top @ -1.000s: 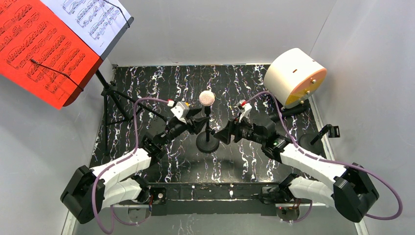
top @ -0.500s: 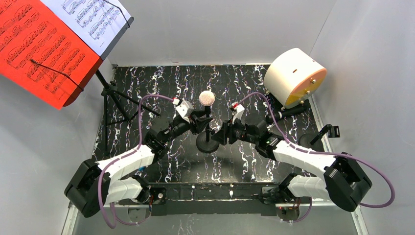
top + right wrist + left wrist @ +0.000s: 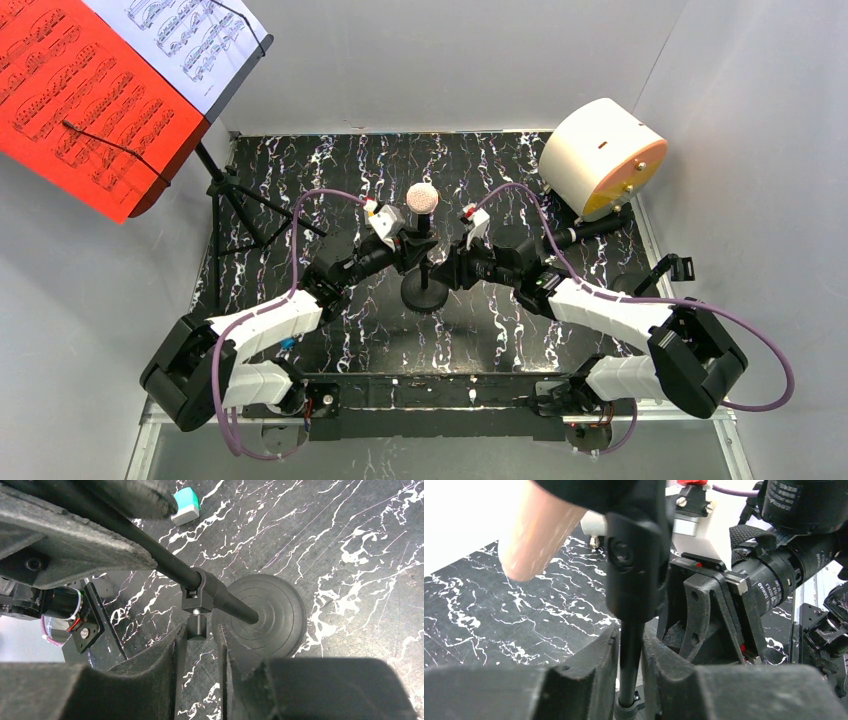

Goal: Pack up the instrument practice props
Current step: Unscrew the knob on the microphone stand.

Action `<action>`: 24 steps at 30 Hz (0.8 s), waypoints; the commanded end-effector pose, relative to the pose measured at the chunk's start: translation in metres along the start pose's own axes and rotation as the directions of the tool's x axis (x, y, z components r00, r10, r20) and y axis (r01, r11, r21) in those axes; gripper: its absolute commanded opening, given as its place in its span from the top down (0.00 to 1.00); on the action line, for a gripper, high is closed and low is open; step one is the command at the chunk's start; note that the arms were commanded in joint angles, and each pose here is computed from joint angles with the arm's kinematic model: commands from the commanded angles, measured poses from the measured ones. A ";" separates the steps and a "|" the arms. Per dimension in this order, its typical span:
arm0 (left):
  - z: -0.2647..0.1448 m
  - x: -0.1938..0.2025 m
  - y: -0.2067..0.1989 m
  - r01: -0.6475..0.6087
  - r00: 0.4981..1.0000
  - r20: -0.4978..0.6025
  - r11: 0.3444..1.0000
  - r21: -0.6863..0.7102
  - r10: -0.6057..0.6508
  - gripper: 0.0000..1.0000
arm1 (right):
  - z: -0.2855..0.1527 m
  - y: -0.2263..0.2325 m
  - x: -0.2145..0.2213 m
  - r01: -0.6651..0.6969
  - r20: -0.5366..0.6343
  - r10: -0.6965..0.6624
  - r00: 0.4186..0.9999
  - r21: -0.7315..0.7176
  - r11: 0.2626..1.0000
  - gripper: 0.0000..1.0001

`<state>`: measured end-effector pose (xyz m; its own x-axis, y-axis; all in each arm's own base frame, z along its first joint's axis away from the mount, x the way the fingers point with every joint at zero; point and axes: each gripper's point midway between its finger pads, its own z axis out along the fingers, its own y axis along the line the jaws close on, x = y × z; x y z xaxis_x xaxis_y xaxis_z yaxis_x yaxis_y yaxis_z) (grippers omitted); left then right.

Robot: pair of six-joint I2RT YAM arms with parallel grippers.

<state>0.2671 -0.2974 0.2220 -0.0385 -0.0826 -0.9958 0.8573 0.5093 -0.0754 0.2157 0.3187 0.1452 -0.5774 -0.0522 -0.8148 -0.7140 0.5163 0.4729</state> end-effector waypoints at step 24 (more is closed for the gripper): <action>0.009 -0.028 0.016 -0.008 0.999 0.050 1.000 -0.029 0.010 1.00 | -0.005 -0.027 -0.016 0.923 -0.118 -0.917 0.380 0.113 0.368 0.99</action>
<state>0.2722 -0.2961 0.2226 -0.0233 -0.0567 -0.9981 0.8599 0.5082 -0.0490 0.2265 0.3177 0.1460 -0.0050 -0.3606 -0.9327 -0.9168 0.3741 -0.1397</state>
